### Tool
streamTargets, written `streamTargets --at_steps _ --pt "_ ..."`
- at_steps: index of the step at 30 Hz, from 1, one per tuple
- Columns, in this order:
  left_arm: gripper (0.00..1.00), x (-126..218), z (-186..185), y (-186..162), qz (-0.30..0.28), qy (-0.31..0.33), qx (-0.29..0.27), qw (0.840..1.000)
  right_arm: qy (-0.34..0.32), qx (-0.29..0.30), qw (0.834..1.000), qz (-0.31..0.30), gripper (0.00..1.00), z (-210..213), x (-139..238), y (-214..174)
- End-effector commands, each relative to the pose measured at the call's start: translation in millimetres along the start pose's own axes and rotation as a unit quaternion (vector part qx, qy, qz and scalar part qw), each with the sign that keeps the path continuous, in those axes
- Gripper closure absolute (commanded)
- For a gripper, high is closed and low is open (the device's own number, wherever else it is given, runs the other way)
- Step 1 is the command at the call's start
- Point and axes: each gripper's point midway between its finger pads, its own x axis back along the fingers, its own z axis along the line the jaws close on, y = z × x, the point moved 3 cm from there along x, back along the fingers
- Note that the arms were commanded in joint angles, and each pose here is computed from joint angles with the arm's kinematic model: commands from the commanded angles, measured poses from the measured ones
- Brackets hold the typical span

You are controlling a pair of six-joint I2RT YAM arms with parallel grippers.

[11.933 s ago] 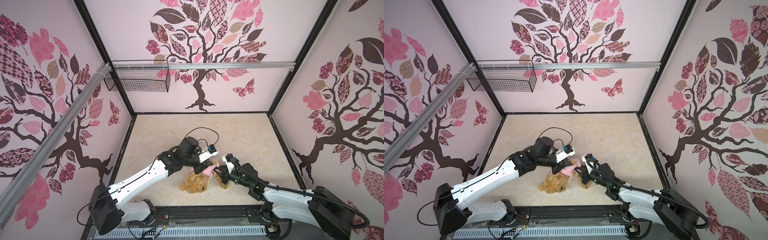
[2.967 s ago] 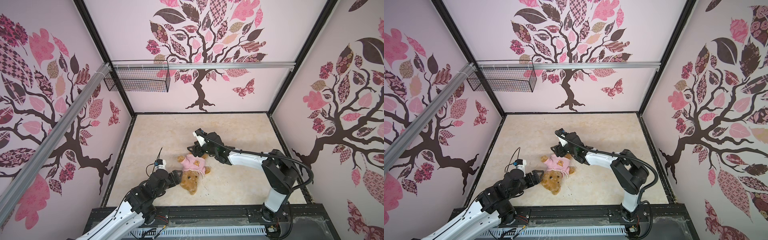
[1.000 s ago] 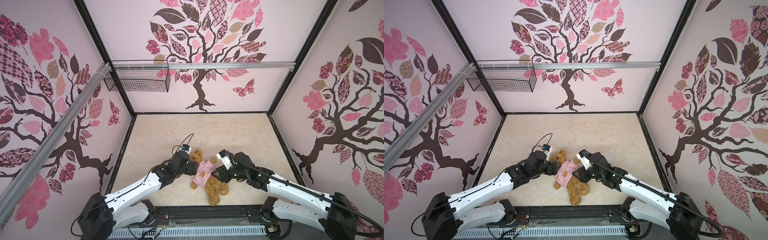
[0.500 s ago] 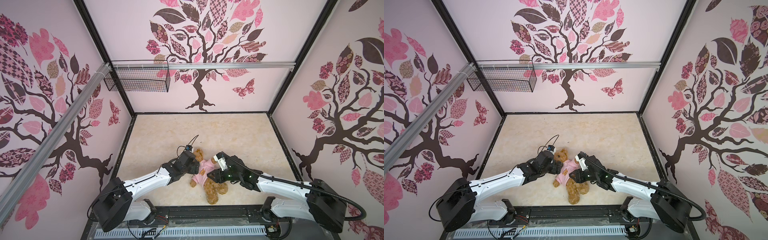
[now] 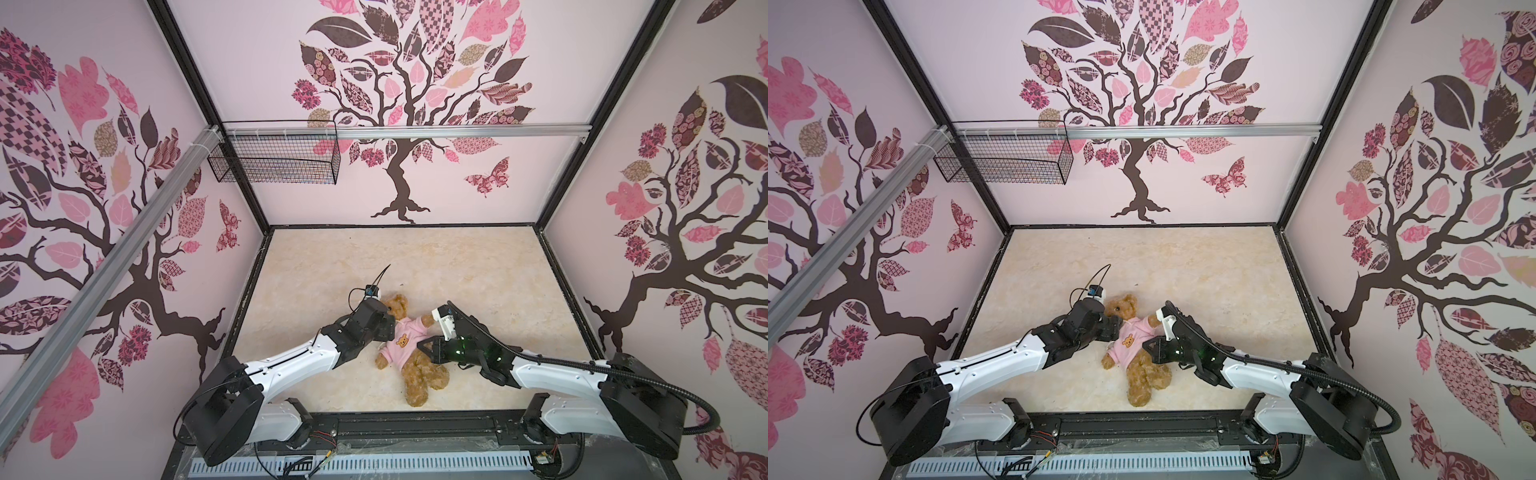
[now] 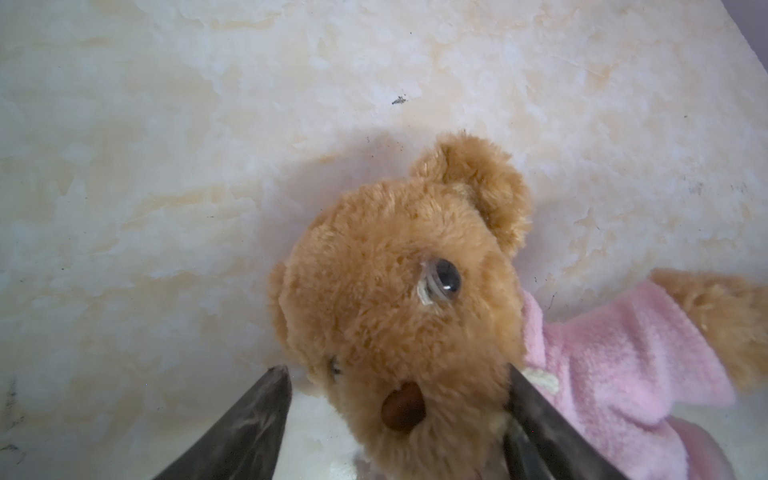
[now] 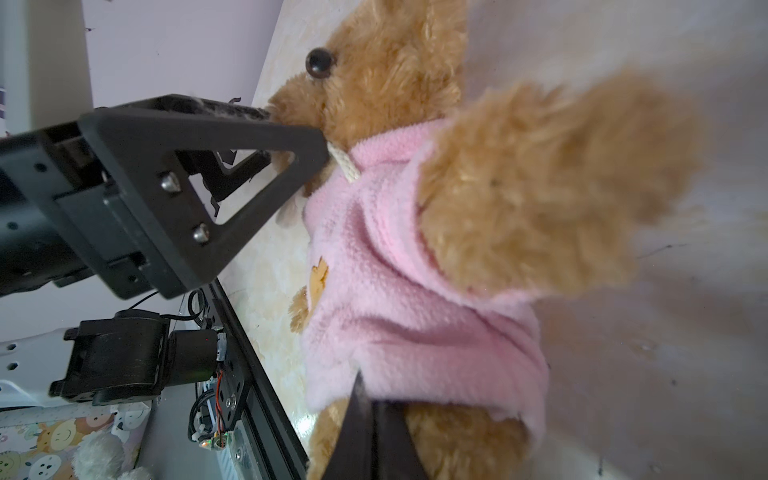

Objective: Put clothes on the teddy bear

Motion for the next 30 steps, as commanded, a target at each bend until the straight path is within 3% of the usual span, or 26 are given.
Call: streamTargets --at_steps 1,21,28,30 --pt "0.21 -1 5 12 -0.022 0.0 0.023 1.0 0.0 0.008 1.0 -0.012 1.0 1 7 2" --pt "0.21 -36 36 -6 0.015 0.083 0.02 0.996 0.021 -0.013 1.0 0.018 1.0 -8 40 -23" --pt "0.21 -38 28 2 0.01 0.068 0.025 0.997 0.004 -0.027 1.0 0.016 0.99 -25 44 -35" --pt "0.21 -39 20 7 0.004 0.048 0.025 0.999 0.001 -0.011 1.0 0.014 0.92 -20 44 -27"
